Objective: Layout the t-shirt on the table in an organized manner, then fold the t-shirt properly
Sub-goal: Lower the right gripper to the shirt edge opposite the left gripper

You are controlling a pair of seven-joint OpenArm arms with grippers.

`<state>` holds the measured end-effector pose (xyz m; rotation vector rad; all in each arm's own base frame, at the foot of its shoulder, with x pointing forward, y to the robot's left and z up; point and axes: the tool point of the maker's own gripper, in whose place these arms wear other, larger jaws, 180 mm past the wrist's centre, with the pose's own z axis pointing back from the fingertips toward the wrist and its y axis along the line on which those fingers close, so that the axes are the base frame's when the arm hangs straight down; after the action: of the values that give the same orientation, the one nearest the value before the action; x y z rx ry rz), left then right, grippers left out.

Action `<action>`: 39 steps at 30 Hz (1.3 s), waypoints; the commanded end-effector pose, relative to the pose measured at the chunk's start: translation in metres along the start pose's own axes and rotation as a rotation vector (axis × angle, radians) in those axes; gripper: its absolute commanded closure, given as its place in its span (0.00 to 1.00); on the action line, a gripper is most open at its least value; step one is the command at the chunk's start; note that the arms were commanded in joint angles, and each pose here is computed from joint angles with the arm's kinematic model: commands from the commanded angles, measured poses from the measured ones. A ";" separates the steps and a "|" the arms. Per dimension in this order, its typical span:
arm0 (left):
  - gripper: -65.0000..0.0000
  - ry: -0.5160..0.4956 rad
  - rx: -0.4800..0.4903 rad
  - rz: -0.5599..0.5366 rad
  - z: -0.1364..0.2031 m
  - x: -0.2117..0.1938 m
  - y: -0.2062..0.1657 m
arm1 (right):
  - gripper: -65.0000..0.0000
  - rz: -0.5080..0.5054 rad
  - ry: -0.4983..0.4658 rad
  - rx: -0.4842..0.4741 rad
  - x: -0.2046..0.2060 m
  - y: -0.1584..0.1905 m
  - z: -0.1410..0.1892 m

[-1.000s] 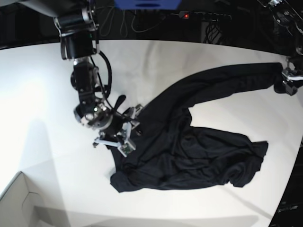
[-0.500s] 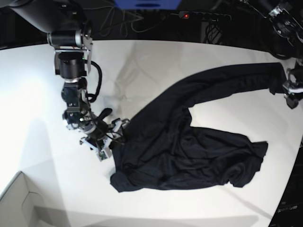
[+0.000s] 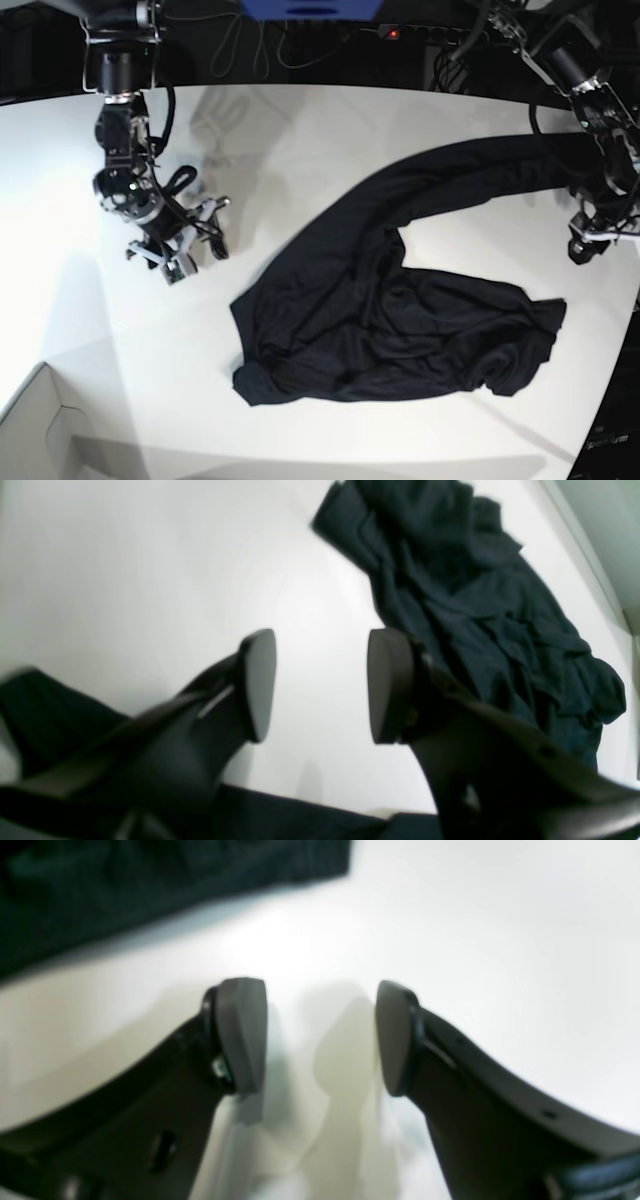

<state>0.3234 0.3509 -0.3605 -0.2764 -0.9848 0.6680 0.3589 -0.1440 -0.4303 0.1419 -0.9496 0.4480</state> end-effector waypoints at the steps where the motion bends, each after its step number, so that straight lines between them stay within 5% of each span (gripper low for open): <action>1: 0.56 -0.056 -0.030 -0.019 0.000 0.023 -0.011 | 0.46 0.057 0.060 -0.025 -0.005 -0.008 0.004; 7: 0.56 -0.045 -0.029 -0.019 0.000 0.017 -0.011 | 0.46 0.090 -0.051 -0.045 0.050 -0.009 0.001; 16: 0.56 -0.024 0.027 -0.041 0.020 0.003 0.016 | 0.46 -0.013 0.024 0.024 0.078 -0.009 -0.058; 24: 0.56 -0.079 0.057 -0.060 0.037 0.019 0.025 | 0.46 -0.011 -0.014 0.030 0.111 -0.016 -0.066; 39: 0.56 -0.088 0.062 -0.048 0.038 0.020 0.027 | 0.46 -0.055 0.023 0.098 0.103 0.013 -0.083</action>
<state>0.2800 0.3734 -0.3602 -0.1820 -0.9871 0.6956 0.4500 -0.0730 -0.4166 0.2639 -0.8541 0.4383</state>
